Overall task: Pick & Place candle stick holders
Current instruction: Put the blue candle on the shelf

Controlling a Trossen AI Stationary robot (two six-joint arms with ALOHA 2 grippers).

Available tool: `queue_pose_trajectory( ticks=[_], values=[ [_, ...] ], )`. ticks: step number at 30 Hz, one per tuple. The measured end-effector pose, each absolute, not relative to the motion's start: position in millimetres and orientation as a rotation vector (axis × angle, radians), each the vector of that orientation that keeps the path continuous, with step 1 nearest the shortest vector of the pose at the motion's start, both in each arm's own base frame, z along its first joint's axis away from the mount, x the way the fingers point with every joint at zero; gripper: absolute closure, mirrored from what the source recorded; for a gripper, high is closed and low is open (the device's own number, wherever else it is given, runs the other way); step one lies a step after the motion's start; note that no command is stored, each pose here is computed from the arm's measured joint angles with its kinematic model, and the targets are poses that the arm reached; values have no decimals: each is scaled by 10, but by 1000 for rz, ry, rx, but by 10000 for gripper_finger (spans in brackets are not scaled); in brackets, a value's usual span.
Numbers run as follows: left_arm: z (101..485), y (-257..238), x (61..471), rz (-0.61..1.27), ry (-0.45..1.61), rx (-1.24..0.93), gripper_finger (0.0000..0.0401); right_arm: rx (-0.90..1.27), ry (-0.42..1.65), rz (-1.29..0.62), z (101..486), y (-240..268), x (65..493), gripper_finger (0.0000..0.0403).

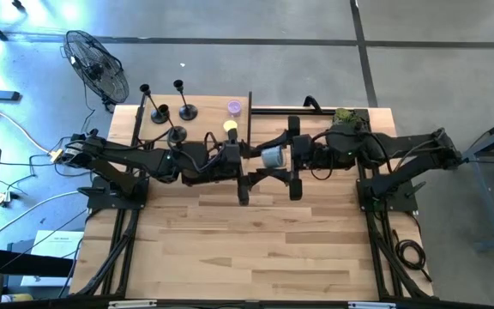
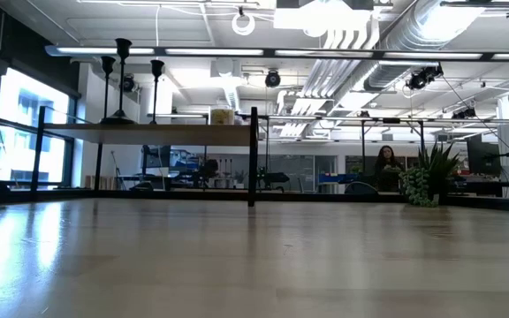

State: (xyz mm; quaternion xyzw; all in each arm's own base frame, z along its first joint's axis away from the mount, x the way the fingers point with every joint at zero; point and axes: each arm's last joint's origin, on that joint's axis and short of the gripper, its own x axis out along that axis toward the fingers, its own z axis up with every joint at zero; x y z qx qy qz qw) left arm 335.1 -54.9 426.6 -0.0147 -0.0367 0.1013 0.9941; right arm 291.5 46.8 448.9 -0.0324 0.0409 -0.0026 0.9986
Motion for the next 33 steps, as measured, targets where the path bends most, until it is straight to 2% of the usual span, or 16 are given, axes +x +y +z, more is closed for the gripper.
queue_pose_trajectory(
  ticks=[11,18,33],
  values=[
    [4260,-552,3354,195,-69,-25,180,-219,85,-29,4488,566,2894,152],
    [4261,-564,3356,167,-71,-25,180,-202,85,25,4484,568,2896,192],
    [4256,-582,3359,100,-68,-24,180,-178,85,82,4471,580,2913,188]
  ],
)
